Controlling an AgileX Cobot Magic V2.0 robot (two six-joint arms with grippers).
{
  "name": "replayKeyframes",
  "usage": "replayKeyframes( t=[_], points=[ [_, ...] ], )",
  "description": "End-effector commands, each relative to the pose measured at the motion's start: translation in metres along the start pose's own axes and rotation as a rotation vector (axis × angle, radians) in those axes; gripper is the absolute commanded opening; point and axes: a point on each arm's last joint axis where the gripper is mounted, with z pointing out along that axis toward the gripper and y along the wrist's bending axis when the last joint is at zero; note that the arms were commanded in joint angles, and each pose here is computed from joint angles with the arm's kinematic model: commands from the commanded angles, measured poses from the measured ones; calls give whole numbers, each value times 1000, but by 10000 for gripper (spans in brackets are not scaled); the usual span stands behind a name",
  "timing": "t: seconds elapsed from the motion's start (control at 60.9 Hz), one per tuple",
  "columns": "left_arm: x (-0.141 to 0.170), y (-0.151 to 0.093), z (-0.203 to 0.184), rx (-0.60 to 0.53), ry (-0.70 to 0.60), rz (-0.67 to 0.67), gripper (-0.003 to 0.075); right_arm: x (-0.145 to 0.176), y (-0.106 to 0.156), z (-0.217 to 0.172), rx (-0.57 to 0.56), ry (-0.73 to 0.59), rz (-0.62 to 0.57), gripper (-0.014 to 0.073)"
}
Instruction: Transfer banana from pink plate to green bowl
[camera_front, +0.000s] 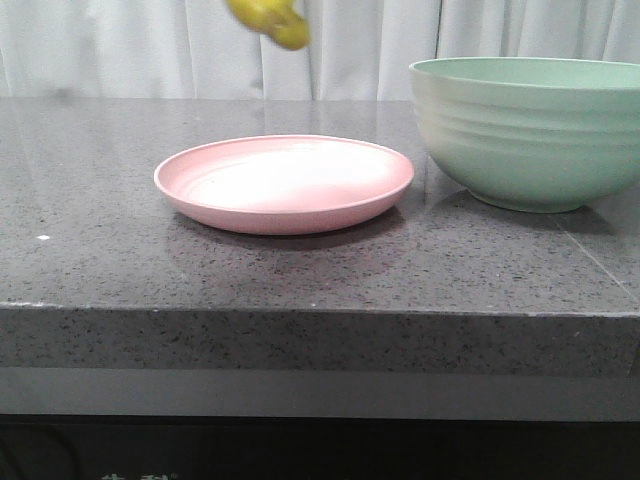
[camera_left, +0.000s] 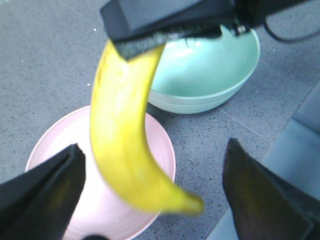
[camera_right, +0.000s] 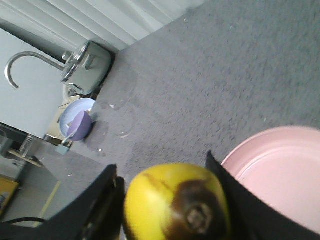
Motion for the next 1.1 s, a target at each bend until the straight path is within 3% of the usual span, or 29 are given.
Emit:
replayKeyframes(
  t=[0.0,0.164,0.246,0.378,0.46,0.624,0.854,1.084],
  points=[
    [-15,-3,-32,-2,-131,-19,559,-30,22,-21,-4,-111,-142,76],
    [-13,1,-40,-50,-125,-39,559,-64,26,-47,94,-159,-331,76],
    [-11,6,-40,-98,-102,-41,559,-78,20,-63,214,-145,-409,76],
    [-10,11,-40,-157,-89,-45,559,-91,-1,-77,429,-121,-450,76],
    [-10,13,-40,-182,-90,-50,559,-92,-16,-71,501,-79,-456,76],
    [-9,16,-40,-201,-88,-69,559,-86,-50,-39,533,47,-413,79],
    [-6,33,-41,-260,-81,-118,559,-82,-68,-11,535,85,-413,88],
    [-5,43,-42,-295,-78,-143,559,-79,-73,-7,540,113,-403,298]
  ],
)
